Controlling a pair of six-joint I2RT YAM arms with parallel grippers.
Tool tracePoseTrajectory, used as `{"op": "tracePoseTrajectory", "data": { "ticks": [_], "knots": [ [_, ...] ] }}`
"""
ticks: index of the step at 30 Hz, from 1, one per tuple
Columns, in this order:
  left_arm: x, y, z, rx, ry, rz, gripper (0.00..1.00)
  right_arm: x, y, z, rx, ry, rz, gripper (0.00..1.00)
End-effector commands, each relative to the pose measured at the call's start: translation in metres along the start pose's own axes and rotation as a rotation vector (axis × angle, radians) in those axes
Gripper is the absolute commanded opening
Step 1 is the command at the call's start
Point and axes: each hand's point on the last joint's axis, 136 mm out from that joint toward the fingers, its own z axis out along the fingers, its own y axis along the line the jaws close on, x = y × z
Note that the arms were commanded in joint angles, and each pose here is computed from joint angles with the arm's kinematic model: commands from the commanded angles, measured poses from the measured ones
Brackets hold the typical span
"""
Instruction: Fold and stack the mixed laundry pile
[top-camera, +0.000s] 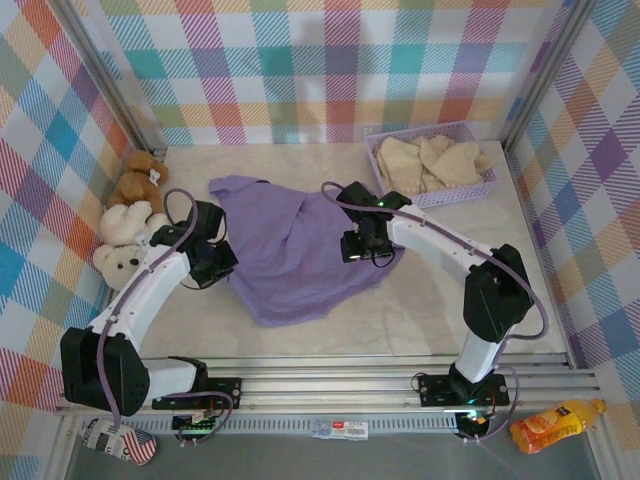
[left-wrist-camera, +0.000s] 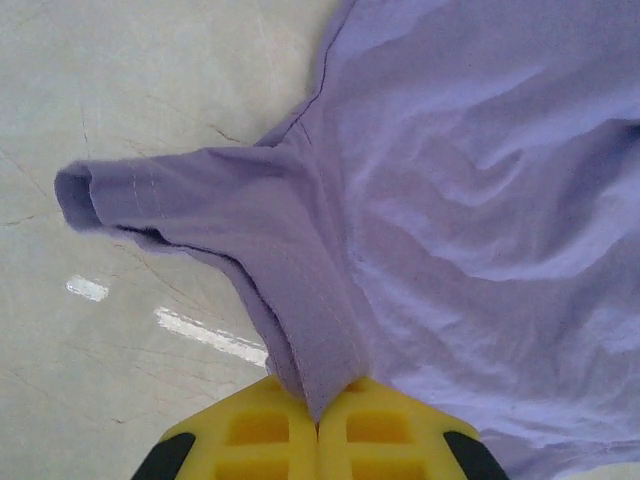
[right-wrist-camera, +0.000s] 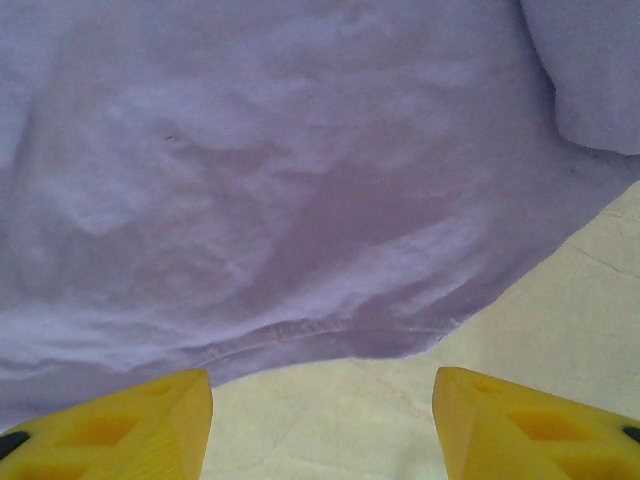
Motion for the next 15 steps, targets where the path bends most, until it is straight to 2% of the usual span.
{"op": "tracePoseTrajectory", "data": {
  "ticks": [1,3,4,8,12,14,15],
  "knots": [
    [0.017,0.008,-0.002,0.01,0.034,0.069,0.18,-0.007,-0.019,0.035,0.023,0.03,0.099,0.61],
    [0.03,0.019,0.001,-0.017,0.071,0.062,0.95,-0.015,-0.024,0.05,0.035,0.035,0.127,0.61],
    [0.033,0.024,-0.001,-0.035,0.071,0.058,1.0,-0.02,-0.024,0.055,0.038,0.039,0.136,0.61],
    [0.009,0.023,-0.023,-0.037,-0.056,0.05,1.0,-0.023,-0.022,0.068,0.055,0.087,0.173,0.63],
    [-0.035,-0.013,-0.024,0.045,-0.164,0.043,1.0,-0.015,-0.021,0.069,0.035,0.104,0.239,0.64],
    [-0.058,-0.046,-0.008,0.115,-0.166,0.048,0.9,-0.007,-0.019,0.071,0.012,0.115,0.28,0.63],
    [-0.066,-0.058,0.002,0.136,-0.162,0.048,0.79,-0.002,-0.02,0.073,0.01,0.124,0.299,0.63]
  ]
}}
